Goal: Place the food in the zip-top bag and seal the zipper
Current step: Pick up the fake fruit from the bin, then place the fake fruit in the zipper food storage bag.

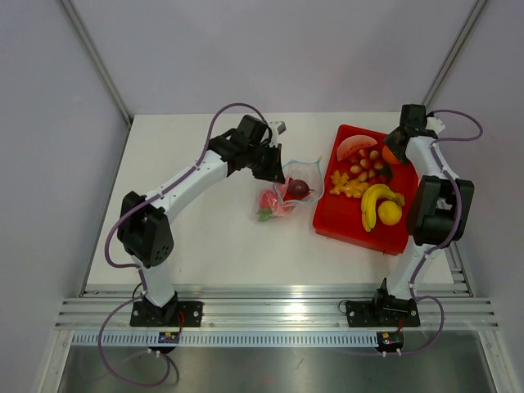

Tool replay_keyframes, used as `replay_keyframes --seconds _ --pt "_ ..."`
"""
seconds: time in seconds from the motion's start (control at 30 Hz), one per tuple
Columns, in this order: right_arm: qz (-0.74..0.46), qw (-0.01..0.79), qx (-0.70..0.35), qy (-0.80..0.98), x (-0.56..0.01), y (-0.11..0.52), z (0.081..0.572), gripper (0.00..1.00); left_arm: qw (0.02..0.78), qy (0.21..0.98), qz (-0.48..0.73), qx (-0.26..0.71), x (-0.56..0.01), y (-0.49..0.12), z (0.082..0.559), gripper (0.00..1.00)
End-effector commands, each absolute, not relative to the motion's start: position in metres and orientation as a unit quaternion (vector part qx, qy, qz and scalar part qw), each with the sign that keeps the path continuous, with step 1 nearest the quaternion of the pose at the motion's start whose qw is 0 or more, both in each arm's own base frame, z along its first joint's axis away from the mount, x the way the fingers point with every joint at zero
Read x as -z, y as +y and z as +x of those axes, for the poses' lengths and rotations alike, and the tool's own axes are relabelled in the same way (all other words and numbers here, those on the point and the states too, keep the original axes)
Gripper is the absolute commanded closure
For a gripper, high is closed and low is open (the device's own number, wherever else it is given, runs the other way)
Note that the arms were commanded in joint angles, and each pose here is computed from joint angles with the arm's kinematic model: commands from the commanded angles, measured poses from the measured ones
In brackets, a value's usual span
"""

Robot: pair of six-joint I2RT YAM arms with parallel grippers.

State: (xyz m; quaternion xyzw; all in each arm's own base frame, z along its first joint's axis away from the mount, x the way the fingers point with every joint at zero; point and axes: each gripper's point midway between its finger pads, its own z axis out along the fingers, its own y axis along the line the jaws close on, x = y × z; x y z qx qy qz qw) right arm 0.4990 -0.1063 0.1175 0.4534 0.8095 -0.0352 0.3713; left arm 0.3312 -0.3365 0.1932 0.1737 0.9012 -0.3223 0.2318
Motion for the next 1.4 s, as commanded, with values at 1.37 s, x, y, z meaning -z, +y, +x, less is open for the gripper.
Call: replay_keyframes --seconds 1.37 --pt "0.107 0.389 -0.247 0.881 -0.221 0.246 0.335 0.58 0.238 0.881 0.199 0.358 -0.245 -0.33 0.322 1.0"
